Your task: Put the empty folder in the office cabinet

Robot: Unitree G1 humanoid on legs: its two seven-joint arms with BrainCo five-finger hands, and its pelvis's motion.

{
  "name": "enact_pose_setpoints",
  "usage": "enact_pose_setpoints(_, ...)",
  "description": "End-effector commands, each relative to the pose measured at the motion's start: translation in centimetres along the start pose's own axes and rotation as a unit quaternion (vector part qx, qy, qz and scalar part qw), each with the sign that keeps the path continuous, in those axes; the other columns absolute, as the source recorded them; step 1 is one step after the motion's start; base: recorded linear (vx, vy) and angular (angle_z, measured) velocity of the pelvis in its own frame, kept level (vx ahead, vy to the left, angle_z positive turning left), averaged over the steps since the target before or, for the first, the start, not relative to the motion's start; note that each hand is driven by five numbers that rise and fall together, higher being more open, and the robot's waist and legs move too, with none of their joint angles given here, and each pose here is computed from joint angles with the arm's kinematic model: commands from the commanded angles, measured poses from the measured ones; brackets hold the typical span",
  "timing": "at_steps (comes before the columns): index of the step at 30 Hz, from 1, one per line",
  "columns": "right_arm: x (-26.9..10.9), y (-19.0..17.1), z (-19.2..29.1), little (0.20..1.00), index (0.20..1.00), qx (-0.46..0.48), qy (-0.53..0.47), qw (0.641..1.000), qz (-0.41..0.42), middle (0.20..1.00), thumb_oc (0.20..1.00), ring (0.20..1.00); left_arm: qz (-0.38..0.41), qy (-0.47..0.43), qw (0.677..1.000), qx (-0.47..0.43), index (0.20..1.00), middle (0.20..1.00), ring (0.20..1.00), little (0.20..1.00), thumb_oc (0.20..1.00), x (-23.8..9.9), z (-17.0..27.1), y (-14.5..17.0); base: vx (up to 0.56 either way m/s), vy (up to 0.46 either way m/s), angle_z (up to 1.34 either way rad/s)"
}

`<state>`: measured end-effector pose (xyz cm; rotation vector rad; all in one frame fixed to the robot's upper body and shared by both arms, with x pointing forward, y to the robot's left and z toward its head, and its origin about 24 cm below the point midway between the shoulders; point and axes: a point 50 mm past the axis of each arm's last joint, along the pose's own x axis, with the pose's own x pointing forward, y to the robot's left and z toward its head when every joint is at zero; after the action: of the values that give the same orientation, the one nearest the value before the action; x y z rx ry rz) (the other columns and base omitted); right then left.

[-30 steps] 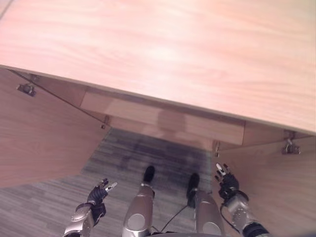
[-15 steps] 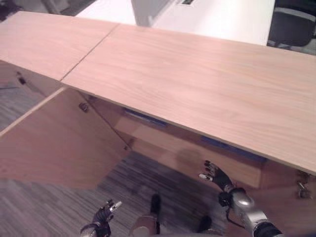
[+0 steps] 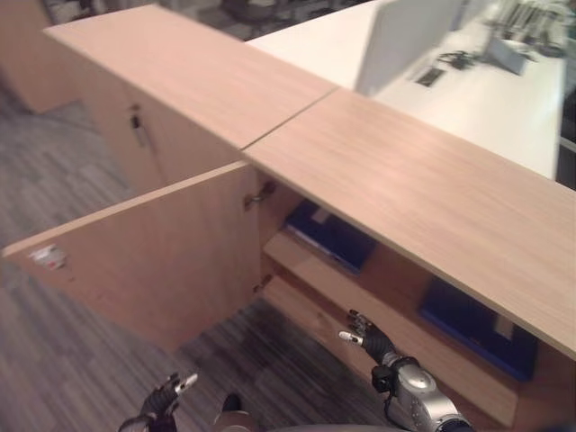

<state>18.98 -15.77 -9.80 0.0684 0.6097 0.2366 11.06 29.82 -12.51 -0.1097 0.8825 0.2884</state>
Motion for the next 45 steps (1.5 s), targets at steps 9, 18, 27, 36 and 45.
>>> enact_pose_setpoints(9,-0.1,-0.5,1.3,1.0,1.0,0.012,-0.039,0.999,0.001,1.0,1.0,1.0,-0.025,-0.01,0.997,0.073,1.0,1.0,1.0,1.0,1.0,1.0,1.5,-1.8,0.1,0.19,0.96)
enact_pose_setpoints(18,-0.8,-1.3,0.2,1.0,1.0,0.026,-0.024,0.999,-0.018,1.0,1.0,1.0,-0.016,0.024,0.996,0.08,1.0,1.0,1.0,1.0,1.0,0.4,-1.0,-1.8,0.1,-0.038,0.23)
enact_pose_setpoints(27,-1.1,-1.2,-0.7,1.0,1.0,0.041,-0.012,0.999,-0.023,1.0,1.0,1.0,-0.01,0.022,0.997,0.075,1.0,1.0,1.0,1.0,1.0,0.4,-0.9,-1.8,0.02,-0.023,0.13)
enact_pose_setpoints(36,-1.5,-1.3,-1.4,1.0,1.0,0.046,-0.002,0.998,-0.033,1.0,1.0,1.0,-0.011,-0.018,0.998,0.063,1.0,1.0,1.0,1.0,1.0,0.8,0.7,-2.6,0.0,-0.006,0.09)
enact_pose_setpoints(45,-1.8,-1.8,-1.4,1.0,1.0,0.041,-0.003,0.998,-0.042,1.0,1.0,1.0,0.032,-0.168,0.985,0.032,1.0,1.0,1.0,1.0,1.0,1.3,9.0,-1.3,0.0,0.01,0.0)
